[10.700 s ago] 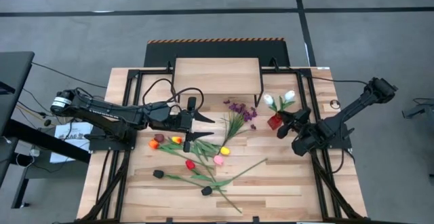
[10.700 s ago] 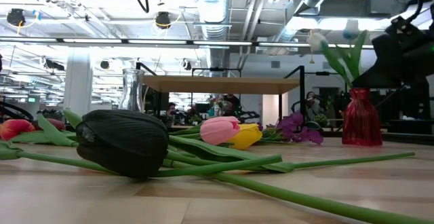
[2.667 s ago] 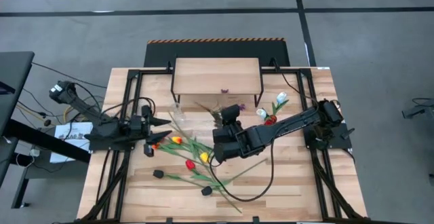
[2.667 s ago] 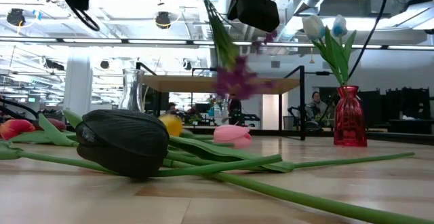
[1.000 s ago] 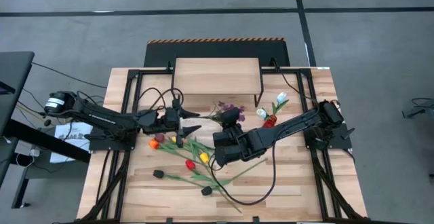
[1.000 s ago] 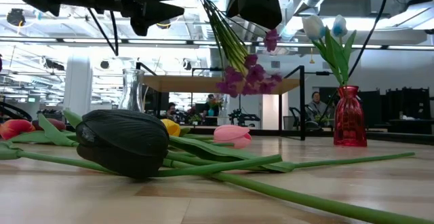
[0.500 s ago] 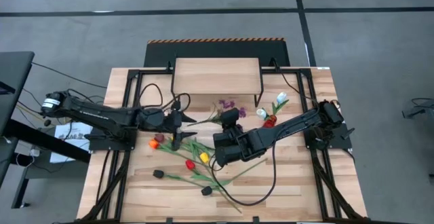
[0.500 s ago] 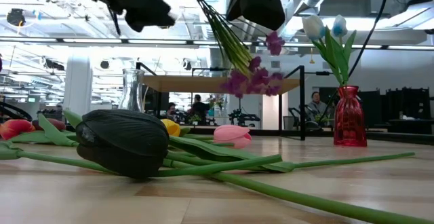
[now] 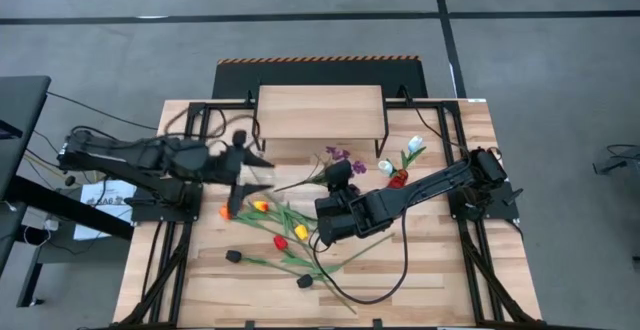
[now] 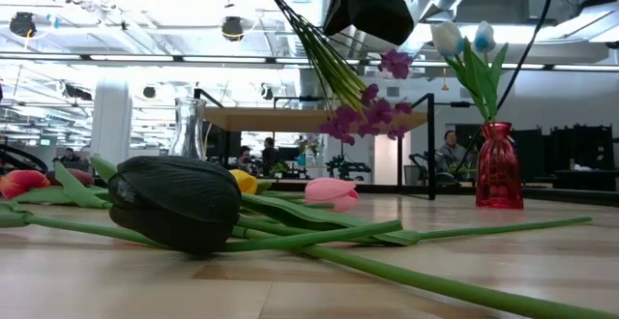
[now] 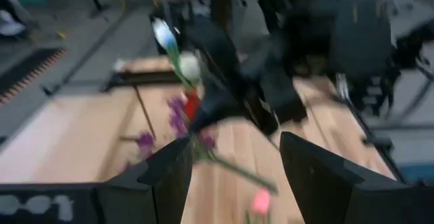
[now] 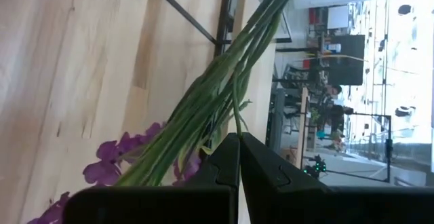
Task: Pick and place flowers into a vace then onto a shelf
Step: Put the violet flowers into the red vase
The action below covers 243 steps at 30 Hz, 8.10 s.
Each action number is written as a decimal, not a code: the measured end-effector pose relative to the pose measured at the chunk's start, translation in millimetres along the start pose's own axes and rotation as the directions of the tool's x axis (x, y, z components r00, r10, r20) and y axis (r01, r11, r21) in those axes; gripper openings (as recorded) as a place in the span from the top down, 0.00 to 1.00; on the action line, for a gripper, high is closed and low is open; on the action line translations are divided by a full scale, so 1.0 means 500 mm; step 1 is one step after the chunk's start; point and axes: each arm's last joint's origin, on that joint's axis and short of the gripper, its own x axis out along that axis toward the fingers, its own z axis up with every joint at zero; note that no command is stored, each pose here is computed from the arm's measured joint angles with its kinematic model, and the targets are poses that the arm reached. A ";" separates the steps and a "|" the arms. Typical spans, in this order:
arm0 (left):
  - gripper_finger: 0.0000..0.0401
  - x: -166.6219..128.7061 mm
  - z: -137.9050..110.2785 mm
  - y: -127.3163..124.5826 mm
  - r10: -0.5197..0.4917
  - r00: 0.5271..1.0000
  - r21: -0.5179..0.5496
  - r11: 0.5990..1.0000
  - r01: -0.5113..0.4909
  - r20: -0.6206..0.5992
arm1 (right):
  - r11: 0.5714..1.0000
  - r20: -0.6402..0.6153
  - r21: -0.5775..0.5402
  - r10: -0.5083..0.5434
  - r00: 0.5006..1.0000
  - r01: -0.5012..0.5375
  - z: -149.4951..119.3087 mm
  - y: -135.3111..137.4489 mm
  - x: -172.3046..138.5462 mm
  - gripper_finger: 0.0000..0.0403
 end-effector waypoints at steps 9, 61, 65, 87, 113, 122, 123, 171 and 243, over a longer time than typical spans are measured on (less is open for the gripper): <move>0.47 0.041 0.081 0.032 0.079 0.988 0.028 0.997 -0.076 -0.133 | 1.000 0.004 0.000 0.012 1.000 -0.012 0.000 0.001 0.000 1.00; 0.47 0.306 0.072 0.035 -0.041 0.568 -0.054 0.998 -0.007 -0.822 | 1.000 -0.001 0.002 0.021 1.000 -0.021 -0.002 0.003 0.000 1.00; 0.47 0.334 0.046 0.032 -0.055 0.512 -0.058 0.998 0.011 -0.857 | 1.000 0.000 0.002 0.016 1.000 -0.016 -0.001 0.003 -0.001 1.00; 0.96 0.340 0.031 0.036 0.038 0.452 0.051 0.999 0.016 -0.891 | 1.000 -0.001 0.003 0.015 1.000 -0.015 -0.002 0.003 -0.001 1.00; 1.00 0.290 0.061 0.036 0.128 0.485 0.128 0.991 -0.032 -0.865 | 0.977 -0.023 -0.113 -0.186 0.982 0.183 0.000 0.015 -0.050 0.48; 1.00 0.171 0.142 0.054 0.275 0.668 0.183 0.961 -0.207 -0.691 | 0.955 -0.002 -0.053 -0.291 0.957 0.290 -0.009 -0.005 -0.101 0.44; 1.00 0.155 0.150 0.057 0.293 0.691 0.185 0.956 -0.228 -0.661 | 0.952 -0.001 -0.045 -0.304 0.953 0.304 -0.011 -0.009 -0.106 0.45; 1.00 0.101 -0.232 -0.011 -0.248 0.778 0.104 0.967 0.231 0.578 | 0.611 0.835 0.550 -0.400 0.377 -0.569 -0.125 0.002 -0.015 0.56; 1.00 0.236 -0.248 -0.031 -0.262 0.773 0.030 0.953 0.301 0.578 | 0.620 0.892 0.445 -0.370 0.259 -0.646 -0.040 -0.050 0.015 0.56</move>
